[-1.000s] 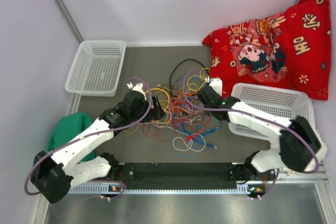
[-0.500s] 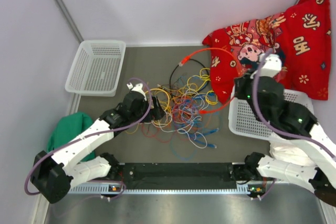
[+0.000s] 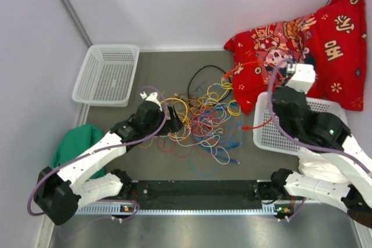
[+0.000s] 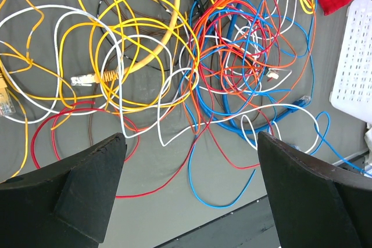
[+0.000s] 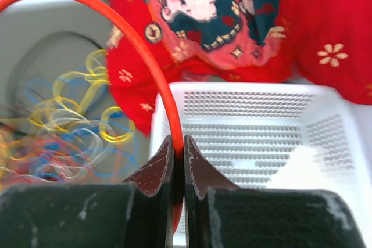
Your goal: Untangle the cables
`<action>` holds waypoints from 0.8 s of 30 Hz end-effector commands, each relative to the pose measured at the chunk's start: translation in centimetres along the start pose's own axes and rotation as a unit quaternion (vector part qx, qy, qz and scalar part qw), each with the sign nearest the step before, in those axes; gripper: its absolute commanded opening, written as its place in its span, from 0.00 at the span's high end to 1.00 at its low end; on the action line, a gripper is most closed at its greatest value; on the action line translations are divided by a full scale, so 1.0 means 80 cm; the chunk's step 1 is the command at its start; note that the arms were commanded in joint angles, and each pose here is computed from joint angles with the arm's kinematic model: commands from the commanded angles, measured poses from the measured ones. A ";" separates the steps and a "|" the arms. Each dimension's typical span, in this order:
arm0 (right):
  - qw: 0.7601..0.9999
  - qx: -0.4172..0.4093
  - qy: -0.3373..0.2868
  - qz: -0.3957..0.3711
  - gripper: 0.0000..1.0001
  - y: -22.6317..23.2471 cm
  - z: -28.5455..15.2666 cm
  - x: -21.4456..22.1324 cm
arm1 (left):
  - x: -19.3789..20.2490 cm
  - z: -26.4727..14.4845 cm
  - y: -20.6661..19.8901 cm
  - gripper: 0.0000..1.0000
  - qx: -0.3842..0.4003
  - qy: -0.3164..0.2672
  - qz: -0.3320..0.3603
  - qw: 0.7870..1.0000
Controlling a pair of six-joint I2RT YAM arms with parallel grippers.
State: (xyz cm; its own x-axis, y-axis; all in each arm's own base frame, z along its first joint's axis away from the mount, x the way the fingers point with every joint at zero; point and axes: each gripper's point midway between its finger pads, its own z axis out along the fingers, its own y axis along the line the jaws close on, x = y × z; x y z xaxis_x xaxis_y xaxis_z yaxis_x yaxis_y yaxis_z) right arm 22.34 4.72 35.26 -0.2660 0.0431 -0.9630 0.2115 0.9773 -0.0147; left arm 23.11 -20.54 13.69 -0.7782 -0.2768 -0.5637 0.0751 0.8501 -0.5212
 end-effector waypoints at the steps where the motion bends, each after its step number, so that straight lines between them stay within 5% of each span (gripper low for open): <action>1: 0.991 0.049 0.055 -0.116 1.00 0.002 0.013 0.026 | -0.005 0.004 -0.006 0.01 0.015 -0.010 -0.003 1.000; 6: 0.988 0.045 0.068 -0.129 1.00 0.026 0.029 0.051 | -0.001 0.004 -0.003 0.01 0.012 -0.006 -0.008 1.000; 13: 0.983 0.082 0.034 -0.158 1.00 0.018 0.033 0.017 | 0.009 -0.001 0.005 0.01 0.014 -0.007 -0.012 1.000; 17: 0.959 0.059 0.114 -0.252 1.00 0.044 0.047 0.073 | 0.016 0.002 -0.001 0.01 0.030 0.004 -0.018 0.999; 20: 0.957 0.083 0.126 -0.249 1.00 0.041 0.050 0.092 | 0.018 0.002 -0.002 0.01 0.030 0.012 -0.022 0.999; 24: 0.957 -0.055 0.152 -0.241 1.00 0.095 0.048 0.117 | 0.021 -0.001 0.000 0.01 0.035 0.009 -0.023 0.999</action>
State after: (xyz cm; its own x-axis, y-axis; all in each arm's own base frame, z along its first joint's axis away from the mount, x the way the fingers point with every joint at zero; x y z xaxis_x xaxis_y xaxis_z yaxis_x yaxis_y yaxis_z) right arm 25.53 8.53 25.94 -0.5916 -0.3760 -0.7132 0.0832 0.8514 -0.5179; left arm 21.48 -20.45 11.69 -0.8122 -0.2780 -0.5129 0.0587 0.8358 -0.5459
